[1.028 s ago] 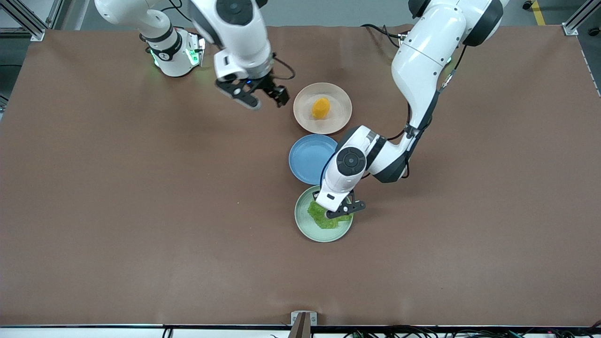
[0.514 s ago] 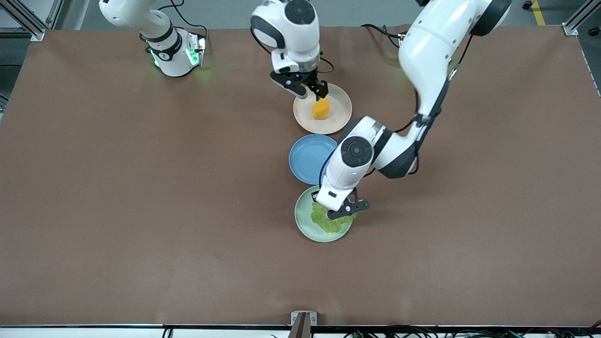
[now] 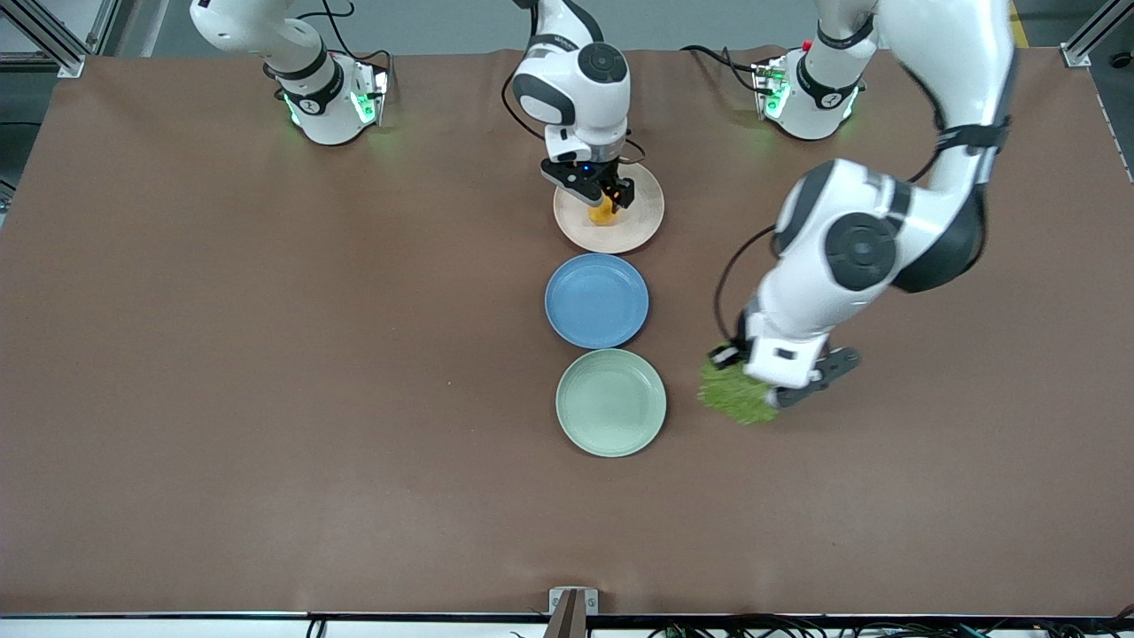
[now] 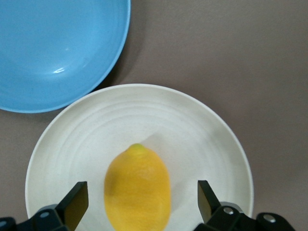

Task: Pick lemon and lettuce from plates
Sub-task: 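Lift the lettuce with the left gripper while the right gripper grasps the lemon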

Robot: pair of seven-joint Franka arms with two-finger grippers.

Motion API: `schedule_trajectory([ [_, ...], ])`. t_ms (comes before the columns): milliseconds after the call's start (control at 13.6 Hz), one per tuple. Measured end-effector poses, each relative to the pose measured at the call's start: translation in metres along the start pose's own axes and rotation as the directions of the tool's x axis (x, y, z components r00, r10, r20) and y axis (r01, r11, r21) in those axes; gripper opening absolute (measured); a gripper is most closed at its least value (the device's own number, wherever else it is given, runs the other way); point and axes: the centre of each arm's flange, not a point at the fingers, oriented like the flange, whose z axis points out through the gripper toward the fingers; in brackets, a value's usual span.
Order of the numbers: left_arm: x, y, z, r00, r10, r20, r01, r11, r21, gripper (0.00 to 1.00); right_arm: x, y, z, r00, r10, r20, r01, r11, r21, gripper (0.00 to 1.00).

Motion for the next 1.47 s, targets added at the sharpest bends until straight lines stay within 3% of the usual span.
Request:
schedule_trajectory([
  [440,-0.002,-0.110,0.069,1.000,0.003,-0.015,-0.003,1.000,0.015,0.05,-0.004,-0.015,0.027,1.000,0.001,-0.010,0.000,1.000,0.023,0.97],
  [514,-0.005,-0.124,0.081,1.000,0.000,-0.016,0.000,1.000,0.016,0.05,-0.004,-0.015,0.028,1.000,0.000,-0.010,0.000,1.000,0.022,0.93],
  [661,-0.010,-0.145,0.102,1.000,-0.012,-0.025,0.013,1.000,0.012,0.05,-0.004,-0.015,0.028,1.000,-0.002,-0.012,0.003,1.000,0.021,0.70],
  [734,-0.013,-0.152,0.113,0.999,-0.017,-0.031,0.017,1.000,0.007,0.05,-0.004,-0.015,0.027,1.000,-0.003,-0.013,0.003,1.000,0.021,0.63],
  [954,-0.019,-0.176,0.139,0.998,-0.041,-0.041,0.041,0.999,-0.002,0.05,0.010,-0.018,0.025,1.000,-0.001,-0.028,0.001,1.000,-0.011,0.63],
  [1174,-0.022,-0.186,0.157,0.998,-0.050,-0.028,0.050,0.999,0.009,0.05,0.053,-0.032,-0.027,0.999,-0.041,-0.016,0.041,0.998,-0.037,0.63],
  [1468,-0.022,-0.186,0.177,0.998,-0.051,-0.026,0.051,0.999,0.004,0.05,0.167,-0.020,-0.118,0.986,-0.166,0.018,0.167,0.982,-0.086,0.63],
])
